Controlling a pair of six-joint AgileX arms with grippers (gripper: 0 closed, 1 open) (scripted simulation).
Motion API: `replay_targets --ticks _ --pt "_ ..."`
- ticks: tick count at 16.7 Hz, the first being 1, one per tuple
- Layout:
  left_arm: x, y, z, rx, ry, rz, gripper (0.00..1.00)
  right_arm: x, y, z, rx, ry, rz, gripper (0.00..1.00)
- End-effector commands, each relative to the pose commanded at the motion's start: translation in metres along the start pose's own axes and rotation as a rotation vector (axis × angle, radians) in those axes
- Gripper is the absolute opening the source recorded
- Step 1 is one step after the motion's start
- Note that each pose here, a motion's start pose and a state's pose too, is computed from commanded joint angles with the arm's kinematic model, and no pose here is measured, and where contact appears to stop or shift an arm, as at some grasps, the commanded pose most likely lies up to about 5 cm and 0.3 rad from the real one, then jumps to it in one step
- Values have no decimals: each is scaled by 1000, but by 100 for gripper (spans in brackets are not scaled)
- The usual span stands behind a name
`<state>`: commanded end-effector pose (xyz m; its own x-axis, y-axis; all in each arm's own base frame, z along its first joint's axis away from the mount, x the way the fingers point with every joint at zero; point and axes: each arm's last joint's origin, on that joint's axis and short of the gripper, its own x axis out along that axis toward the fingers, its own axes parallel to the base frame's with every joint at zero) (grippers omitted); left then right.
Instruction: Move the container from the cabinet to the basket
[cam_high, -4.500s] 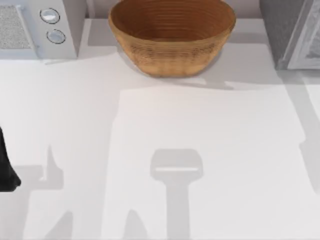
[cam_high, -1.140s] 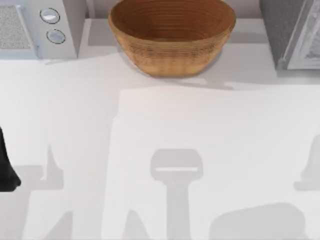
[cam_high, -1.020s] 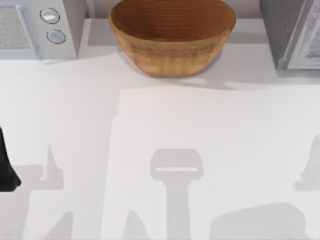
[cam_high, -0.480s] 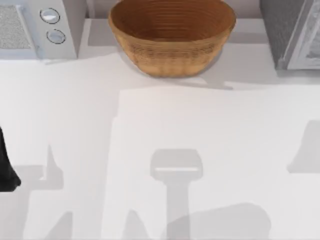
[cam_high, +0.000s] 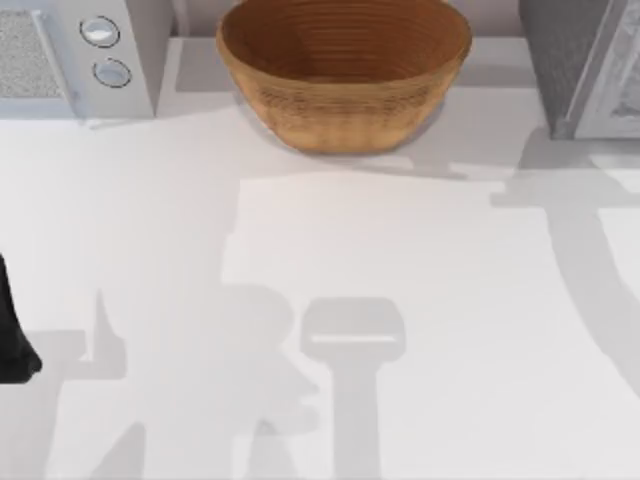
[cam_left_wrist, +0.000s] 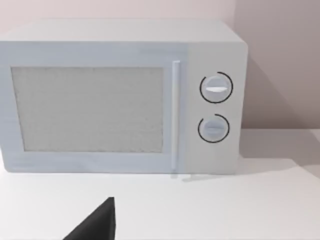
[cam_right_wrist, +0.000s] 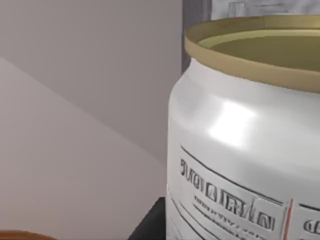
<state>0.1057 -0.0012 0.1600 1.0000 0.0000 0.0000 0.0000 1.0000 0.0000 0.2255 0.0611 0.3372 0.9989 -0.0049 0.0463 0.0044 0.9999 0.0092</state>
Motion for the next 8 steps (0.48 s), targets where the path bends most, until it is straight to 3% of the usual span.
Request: replay_targets --ticks 4,8 --pt "0 0 0 0 0 0 100 93 72 0 -8 32 4 0" --pt "0 0 0 0 0 0 100 161 155 -44 -17 54 7 0"
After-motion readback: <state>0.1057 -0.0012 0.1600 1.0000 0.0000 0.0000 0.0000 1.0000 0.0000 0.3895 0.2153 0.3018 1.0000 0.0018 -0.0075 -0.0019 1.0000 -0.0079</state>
